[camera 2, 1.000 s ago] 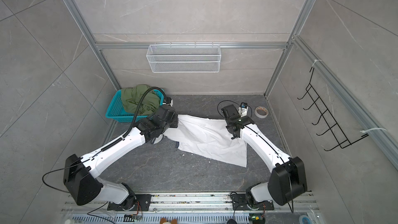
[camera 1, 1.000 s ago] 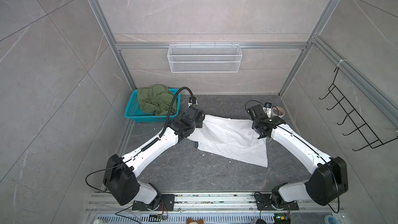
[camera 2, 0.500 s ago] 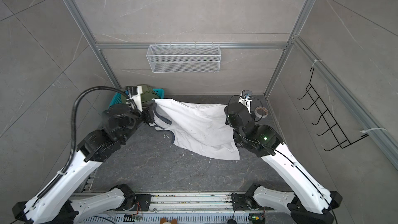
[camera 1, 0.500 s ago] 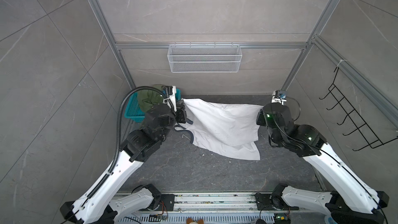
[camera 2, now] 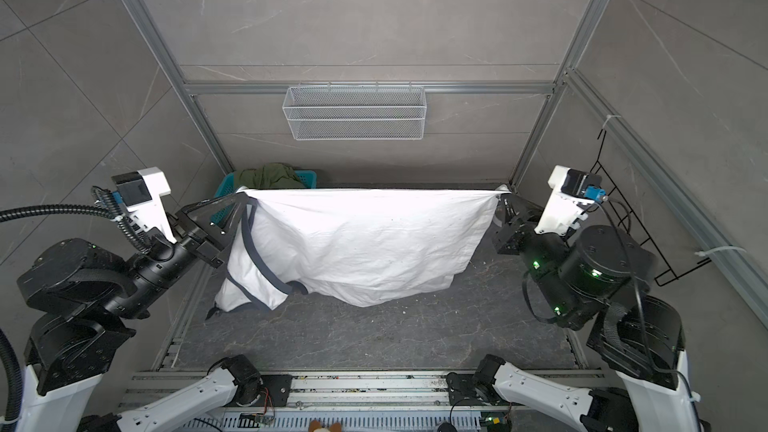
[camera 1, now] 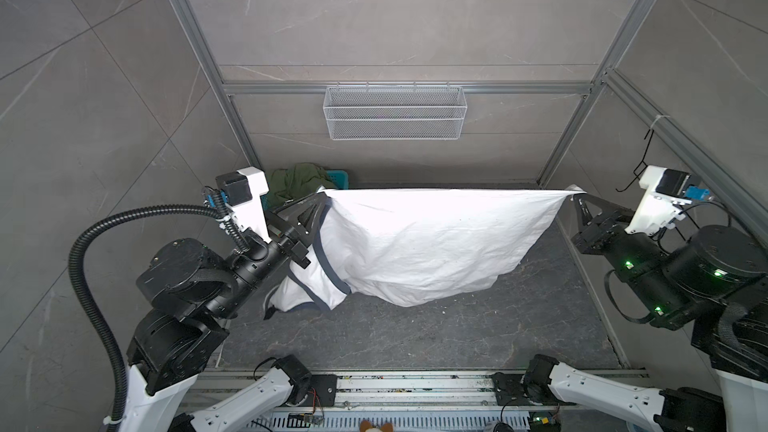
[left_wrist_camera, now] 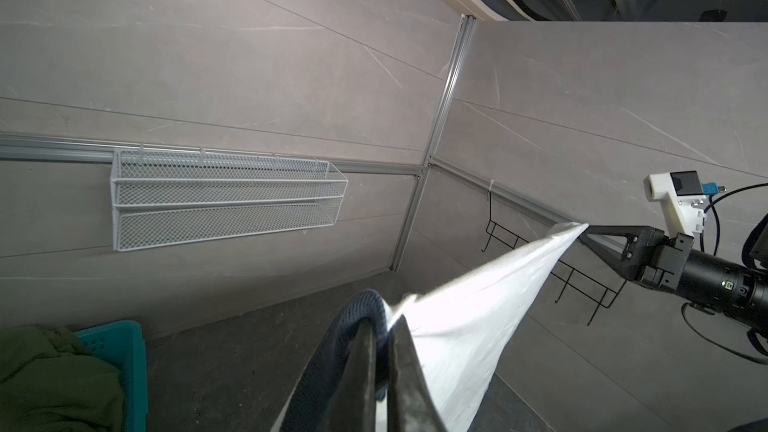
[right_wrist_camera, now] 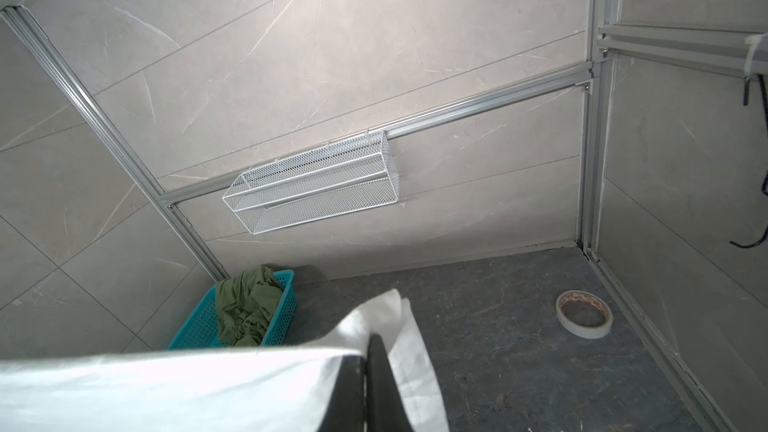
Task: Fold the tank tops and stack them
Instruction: 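Lift the tank top with both grippers and stretch it up and apart, then lower the white tank top with both grippers and lay it flat on the table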
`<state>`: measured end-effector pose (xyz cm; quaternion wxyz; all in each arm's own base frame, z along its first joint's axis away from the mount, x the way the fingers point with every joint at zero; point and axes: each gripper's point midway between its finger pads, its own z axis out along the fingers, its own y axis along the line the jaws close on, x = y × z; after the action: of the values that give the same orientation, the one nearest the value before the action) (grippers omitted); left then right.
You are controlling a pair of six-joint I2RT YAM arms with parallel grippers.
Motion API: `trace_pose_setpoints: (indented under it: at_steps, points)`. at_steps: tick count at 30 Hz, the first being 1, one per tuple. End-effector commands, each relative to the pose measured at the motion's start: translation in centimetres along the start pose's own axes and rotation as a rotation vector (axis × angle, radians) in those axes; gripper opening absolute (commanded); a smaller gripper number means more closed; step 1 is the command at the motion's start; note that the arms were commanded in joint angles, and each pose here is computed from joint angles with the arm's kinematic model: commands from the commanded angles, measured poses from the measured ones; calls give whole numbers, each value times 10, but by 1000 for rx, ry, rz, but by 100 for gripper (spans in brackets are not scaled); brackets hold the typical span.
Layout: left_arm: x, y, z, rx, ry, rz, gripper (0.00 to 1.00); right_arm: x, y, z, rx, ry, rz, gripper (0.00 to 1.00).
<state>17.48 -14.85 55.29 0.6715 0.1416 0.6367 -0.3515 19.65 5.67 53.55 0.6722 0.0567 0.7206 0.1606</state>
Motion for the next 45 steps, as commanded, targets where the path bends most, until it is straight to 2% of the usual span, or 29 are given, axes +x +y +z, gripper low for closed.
trace_pose_setpoints:
  at_steps: [1, 4, 6, 9, 11, 14, 17, 19, 23, 29, 33, 38, 41, 45]
  points:
    - [26, 14, 40, -62, 68, -20, 0, 19, -1, 19, 78, 43, -73, 0]
    - [83, 51, 90, -238, 225, -18, 0, 36, -13, 41, 249, 55, -149, 0]
    - [135, 82, 123, -382, 369, -4, 0, 50, -25, 58, 418, 48, -230, 0]
    - [216, 111, 160, -495, 563, 12, 0, 77, -38, 84, 650, 74, -384, 0]
    - [262, 130, 176, -561, 659, 15, 0, 114, -51, 112, 713, 199, -400, 0]
    - [312, 158, 190, -640, 761, -11, 0, 173, -68, 153, 728, 349, -394, 0]
    - [344, 182, 199, -671, 854, -66, 0, 217, -81, 181, 719, 449, -380, 0]
    - [351, 186, 205, -663, 880, -65, 0, 230, -89, 191, 748, 479, -386, 0]
    - [329, 172, 206, -578, 809, -57, 0, 211, -90, 184, 737, 435, -363, 0]
    - [245, 137, 177, -443, 562, -45, 0, 151, -72, 143, 553, 298, -237, 0]
    - [185, 102, 143, -308, 397, -44, 0, 109, -56, 107, 386, 198, -154, 0]
    - [95, 44, 83, -79, 179, -44, 0, 56, -29, 56, 141, 71, -79, 0]
    - [52, 8, 49, 69, 86, -35, 0, 26, -9, 25, -17, 4, -61, 0]
    - [16, -27, 13, 224, 17, -28, 0, -6, 13, -16, -197, -66, -32, 0]
